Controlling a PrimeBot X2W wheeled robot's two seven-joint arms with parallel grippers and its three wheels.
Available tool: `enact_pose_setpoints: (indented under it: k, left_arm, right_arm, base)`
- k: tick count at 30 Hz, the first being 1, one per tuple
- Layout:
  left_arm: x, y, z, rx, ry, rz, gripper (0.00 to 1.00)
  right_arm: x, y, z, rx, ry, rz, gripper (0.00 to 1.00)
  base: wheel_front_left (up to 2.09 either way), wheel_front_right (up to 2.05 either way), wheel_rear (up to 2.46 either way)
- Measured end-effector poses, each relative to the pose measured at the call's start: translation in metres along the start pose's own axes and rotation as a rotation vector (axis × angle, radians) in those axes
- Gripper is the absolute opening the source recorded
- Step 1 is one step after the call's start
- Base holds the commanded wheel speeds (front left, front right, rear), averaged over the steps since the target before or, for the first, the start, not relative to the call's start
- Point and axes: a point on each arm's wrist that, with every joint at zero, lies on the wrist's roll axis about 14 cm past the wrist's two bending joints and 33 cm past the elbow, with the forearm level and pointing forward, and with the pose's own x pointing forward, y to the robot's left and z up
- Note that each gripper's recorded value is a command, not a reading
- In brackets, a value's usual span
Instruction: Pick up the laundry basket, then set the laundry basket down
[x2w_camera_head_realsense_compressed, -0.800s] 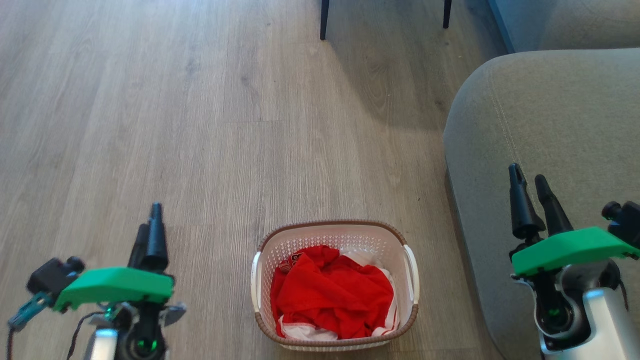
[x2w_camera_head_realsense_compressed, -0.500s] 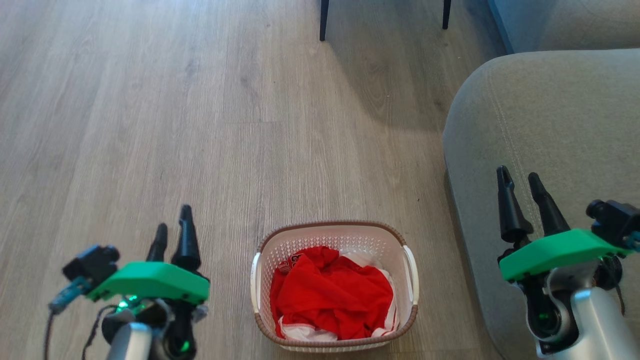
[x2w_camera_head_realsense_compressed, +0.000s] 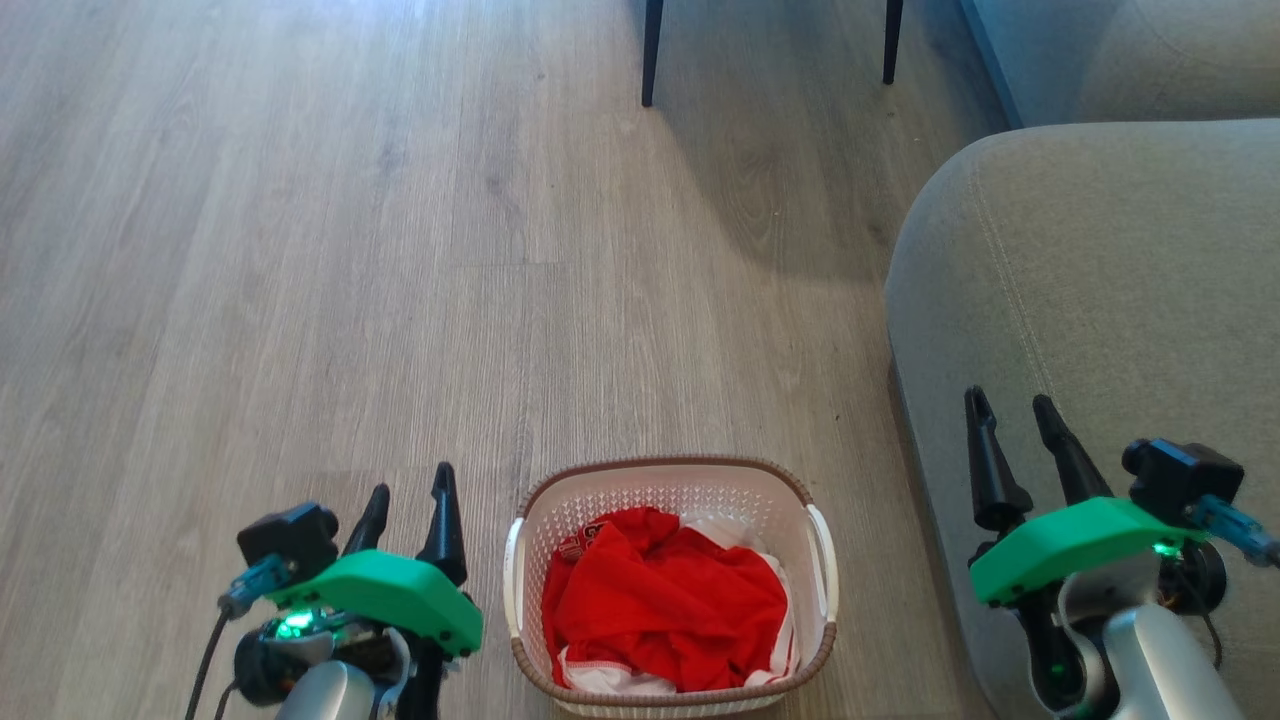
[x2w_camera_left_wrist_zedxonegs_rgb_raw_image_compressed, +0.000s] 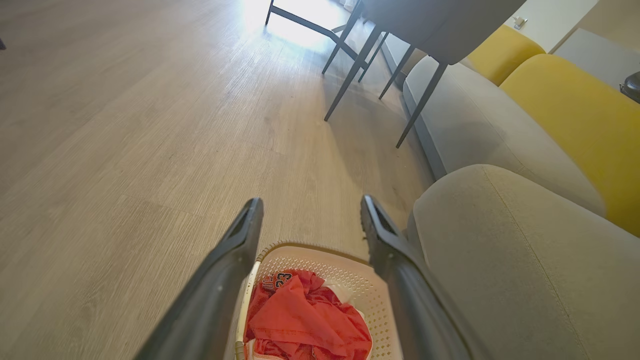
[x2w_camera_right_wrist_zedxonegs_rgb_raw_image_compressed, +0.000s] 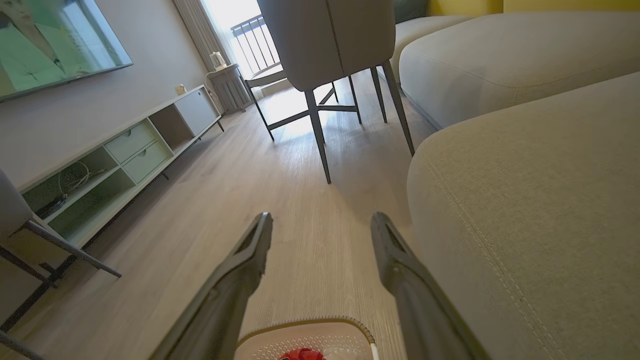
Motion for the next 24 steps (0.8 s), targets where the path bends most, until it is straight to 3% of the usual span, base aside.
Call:
enact_pose_setpoints:
  k: [15,24]
  left_arm:
    - [0.001,-0.028,0.054,0.134,-0.208,-0.068,1.00]
    - [-0.006,-0.047,0.075,0.264,-0.319,-0.097,1.00]
  right_arm:
    - [0.002,0.018,-0.011,-0.139,0.013,0.068,1.00]
    - [0.010,0.032,0.004,-0.238,-0.048,0.119,1.00]
  base:
    - [0.00,0.00,0.00]
    - [0.00,0.00,0.00]
